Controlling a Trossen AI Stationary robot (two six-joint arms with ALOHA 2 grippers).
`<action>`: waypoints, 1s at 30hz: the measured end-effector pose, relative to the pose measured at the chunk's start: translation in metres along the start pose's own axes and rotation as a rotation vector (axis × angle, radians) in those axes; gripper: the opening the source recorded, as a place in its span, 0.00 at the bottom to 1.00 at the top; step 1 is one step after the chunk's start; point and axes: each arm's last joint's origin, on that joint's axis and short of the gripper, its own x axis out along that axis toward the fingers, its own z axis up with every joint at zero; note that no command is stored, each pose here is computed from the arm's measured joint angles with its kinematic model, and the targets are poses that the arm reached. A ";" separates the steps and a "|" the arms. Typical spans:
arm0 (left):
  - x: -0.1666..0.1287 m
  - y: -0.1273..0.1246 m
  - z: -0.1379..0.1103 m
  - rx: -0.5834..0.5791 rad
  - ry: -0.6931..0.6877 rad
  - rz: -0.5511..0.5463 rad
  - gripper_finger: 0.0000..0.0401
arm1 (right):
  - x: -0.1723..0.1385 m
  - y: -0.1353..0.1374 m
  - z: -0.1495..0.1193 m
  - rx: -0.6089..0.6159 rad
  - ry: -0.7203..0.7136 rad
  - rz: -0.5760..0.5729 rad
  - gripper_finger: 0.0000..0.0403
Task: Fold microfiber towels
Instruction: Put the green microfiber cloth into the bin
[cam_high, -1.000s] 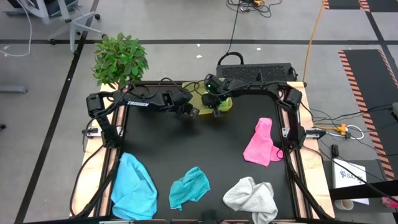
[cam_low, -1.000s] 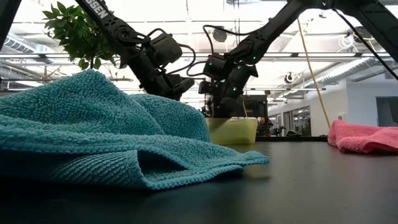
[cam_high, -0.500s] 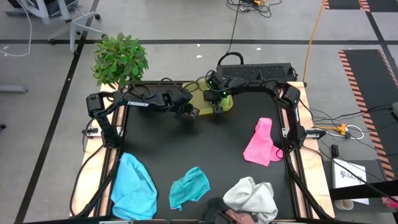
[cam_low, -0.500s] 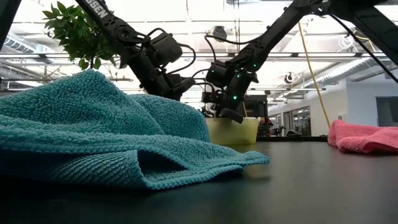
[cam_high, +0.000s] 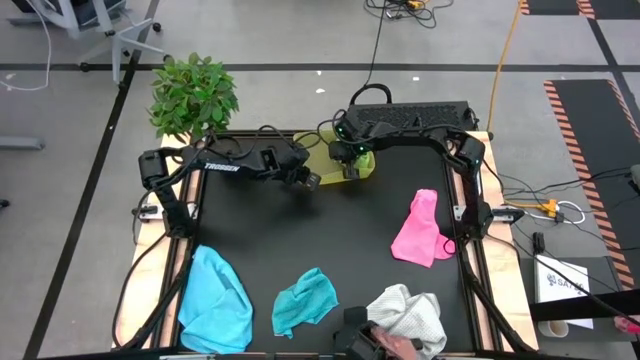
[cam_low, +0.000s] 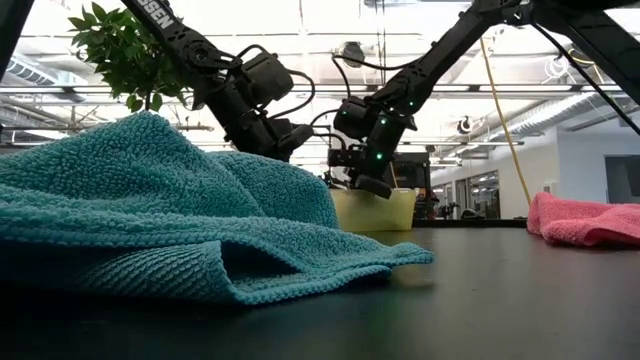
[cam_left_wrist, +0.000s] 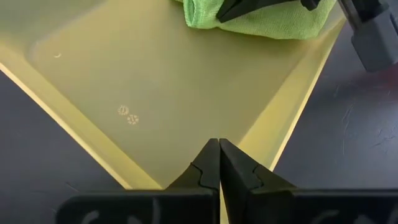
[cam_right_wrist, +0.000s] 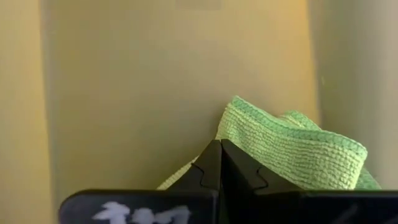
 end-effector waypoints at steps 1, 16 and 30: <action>0.000 0.000 0.000 0.000 0.000 0.000 0.01 | 0.000 0.000 0.000 -0.008 0.005 -0.008 0.00; 0.000 -0.002 -0.001 0.005 0.005 0.000 0.01 | -0.026 -0.020 -0.004 -0.066 0.141 -0.221 0.00; -0.001 -0.004 -0.001 0.009 -0.008 -0.004 0.03 | -0.037 -0.025 -0.017 0.043 0.135 -0.149 0.00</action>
